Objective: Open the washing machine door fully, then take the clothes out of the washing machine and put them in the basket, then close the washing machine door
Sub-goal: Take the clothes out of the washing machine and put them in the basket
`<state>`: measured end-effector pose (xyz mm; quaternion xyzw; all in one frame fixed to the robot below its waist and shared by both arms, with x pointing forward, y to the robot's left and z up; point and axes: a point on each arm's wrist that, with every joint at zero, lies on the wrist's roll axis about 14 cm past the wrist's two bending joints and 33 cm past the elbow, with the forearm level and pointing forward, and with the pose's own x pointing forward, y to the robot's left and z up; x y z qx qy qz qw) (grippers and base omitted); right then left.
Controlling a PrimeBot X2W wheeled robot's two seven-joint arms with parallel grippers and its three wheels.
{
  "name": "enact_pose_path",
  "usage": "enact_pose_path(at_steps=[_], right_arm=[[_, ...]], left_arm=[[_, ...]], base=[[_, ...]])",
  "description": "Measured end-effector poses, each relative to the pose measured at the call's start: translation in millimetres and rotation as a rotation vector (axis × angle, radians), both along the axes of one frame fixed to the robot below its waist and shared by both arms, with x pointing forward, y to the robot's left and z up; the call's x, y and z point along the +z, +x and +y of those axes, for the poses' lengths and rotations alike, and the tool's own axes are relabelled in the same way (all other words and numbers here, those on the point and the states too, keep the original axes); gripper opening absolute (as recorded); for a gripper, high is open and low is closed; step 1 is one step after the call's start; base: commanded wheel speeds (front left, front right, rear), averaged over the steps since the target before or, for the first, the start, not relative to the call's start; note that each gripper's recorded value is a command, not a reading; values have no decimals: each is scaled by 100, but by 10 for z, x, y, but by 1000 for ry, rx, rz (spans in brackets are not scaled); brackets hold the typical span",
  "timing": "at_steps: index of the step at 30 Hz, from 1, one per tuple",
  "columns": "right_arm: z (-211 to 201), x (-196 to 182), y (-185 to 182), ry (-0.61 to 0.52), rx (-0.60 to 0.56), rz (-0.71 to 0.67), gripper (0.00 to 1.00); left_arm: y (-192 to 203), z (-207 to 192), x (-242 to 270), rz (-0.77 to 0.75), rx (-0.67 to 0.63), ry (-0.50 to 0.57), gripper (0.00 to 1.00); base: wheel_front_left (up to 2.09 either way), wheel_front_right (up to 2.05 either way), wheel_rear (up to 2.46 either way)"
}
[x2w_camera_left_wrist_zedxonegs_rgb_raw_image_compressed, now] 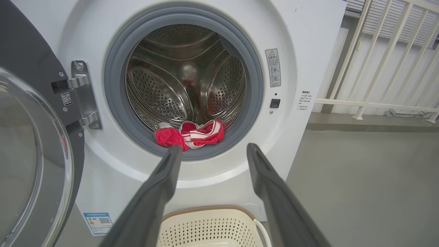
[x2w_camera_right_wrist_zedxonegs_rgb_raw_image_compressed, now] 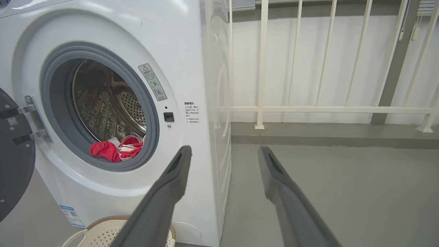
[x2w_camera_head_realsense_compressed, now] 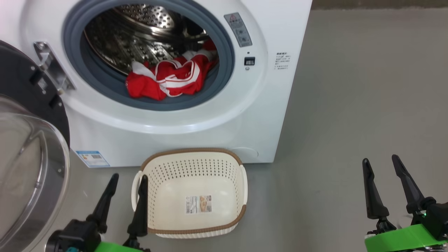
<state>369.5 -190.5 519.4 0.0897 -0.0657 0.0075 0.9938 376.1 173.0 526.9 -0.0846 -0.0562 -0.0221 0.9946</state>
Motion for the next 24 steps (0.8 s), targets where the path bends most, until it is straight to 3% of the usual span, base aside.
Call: enact_pose_path(at_steps=[24], right_arm=[[86,-416,616,-23,25,87,100]], left_arm=[[1070,11,-138,-5,0,27,100]], base=[[0,0,0]])
